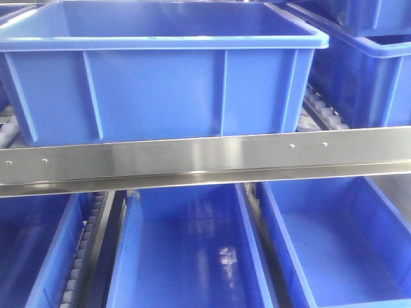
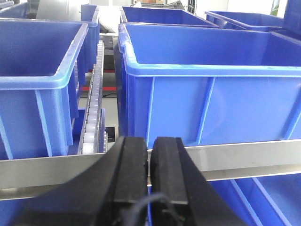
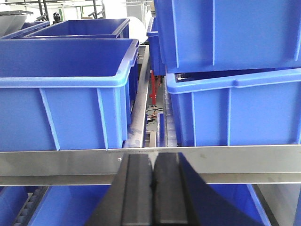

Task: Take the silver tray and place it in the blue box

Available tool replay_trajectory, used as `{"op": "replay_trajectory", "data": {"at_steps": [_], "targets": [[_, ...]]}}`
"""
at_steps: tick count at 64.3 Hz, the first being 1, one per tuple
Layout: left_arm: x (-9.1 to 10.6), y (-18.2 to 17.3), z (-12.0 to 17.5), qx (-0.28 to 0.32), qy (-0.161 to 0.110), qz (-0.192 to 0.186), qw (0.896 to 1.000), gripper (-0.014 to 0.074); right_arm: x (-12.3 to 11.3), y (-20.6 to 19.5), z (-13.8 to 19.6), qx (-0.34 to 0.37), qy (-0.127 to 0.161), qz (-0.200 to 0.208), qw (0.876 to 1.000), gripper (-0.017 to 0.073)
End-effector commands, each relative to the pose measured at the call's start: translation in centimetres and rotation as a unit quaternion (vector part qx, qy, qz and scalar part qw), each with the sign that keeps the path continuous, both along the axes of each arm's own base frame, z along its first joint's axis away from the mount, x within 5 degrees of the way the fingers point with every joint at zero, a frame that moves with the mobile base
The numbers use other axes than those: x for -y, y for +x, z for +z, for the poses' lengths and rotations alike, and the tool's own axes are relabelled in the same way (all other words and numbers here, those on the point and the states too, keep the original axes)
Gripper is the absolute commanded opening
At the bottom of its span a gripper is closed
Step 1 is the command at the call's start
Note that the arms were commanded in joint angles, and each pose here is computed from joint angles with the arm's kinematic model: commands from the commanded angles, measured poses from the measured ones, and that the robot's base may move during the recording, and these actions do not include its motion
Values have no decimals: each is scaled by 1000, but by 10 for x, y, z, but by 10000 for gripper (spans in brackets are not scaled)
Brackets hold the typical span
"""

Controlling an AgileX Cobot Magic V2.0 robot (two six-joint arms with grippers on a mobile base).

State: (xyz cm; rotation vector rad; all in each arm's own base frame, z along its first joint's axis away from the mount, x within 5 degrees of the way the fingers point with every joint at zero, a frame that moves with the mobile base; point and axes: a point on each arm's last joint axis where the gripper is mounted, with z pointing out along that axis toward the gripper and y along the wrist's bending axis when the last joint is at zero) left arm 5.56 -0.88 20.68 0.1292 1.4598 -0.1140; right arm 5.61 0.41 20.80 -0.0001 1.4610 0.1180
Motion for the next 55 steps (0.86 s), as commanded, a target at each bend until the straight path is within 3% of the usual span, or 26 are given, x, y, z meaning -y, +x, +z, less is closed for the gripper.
{"op": "replay_trajectory", "data": {"at_steps": [1,55], "targets": [[-1,-2,3,46,0,3,999,10,1,-4,15,63,2,-3,998,49],[-1,-2,3,45,-4,3,999,10,1,-4,15,63,2,-3,998,49]]}}
